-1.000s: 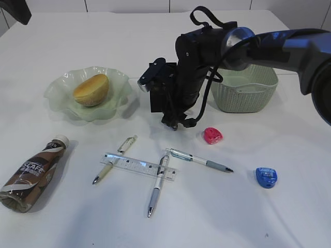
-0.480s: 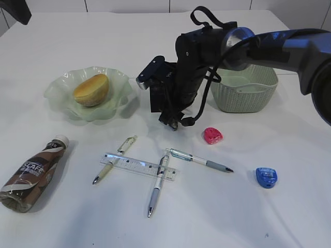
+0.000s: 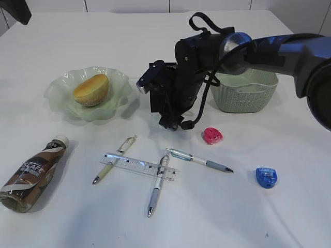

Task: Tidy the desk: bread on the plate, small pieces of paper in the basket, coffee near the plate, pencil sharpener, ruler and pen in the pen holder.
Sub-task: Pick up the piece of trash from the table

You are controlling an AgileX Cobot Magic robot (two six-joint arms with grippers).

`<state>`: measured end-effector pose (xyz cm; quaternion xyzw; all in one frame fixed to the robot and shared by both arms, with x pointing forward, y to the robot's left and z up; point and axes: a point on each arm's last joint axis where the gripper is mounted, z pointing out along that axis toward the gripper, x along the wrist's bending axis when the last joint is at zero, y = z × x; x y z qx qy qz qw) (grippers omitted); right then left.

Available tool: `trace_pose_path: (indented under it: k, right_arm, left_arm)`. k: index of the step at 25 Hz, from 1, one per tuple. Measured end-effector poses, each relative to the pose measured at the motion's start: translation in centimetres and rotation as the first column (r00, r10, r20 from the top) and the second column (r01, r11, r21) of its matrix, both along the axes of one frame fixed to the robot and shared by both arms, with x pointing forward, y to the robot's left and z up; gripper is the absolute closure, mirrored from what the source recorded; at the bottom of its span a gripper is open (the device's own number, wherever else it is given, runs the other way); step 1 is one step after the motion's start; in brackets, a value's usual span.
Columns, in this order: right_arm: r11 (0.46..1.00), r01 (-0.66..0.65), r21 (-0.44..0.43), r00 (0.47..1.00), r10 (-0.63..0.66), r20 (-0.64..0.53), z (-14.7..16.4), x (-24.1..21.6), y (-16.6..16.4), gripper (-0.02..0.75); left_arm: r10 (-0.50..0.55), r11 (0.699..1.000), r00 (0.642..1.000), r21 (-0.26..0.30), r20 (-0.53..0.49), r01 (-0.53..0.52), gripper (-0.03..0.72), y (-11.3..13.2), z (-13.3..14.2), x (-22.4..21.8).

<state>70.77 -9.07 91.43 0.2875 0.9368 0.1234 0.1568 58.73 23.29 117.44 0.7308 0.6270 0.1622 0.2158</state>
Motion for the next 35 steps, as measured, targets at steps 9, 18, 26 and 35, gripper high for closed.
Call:
trace_pose_path:
  k: [9, 18, 26, 35]
  right_arm:
    - [1.000, 0.000, -0.009, 1.000, 0.000, -0.020, -1.2, 0.0, 0.0, 0.295]
    - [1.000, 0.000, -0.008, 1.000, 0.000, -0.018, -1.3, 0.1, 0.0, 0.296]
    - [1.000, 0.000, -0.007, 1.000, 0.000, -0.017, -1.3, 0.1, 0.0, 0.418]
    - [1.000, 0.007, 0.007, 1.000, -0.007, -0.030, -1.8, 0.1, 0.2, 0.508]
  left_arm:
    - [0.000, 1.000, 1.000, 0.000, 0.000, 0.000, 0.251, 0.0, 0.0, 0.0]
    - [0.000, 1.000, 1.000, 0.000, 0.000, 0.000, 0.251, 0.0, 0.0, 0.0]
    - [0.000, 1.000, 1.000, 0.000, 0.000, 0.000, 0.251, 0.0, 0.0, 0.0]
    - [0.000, 1.000, 1.000, 0.000, 0.000, 0.000, 0.251, 0.0, 0.0, 0.0]
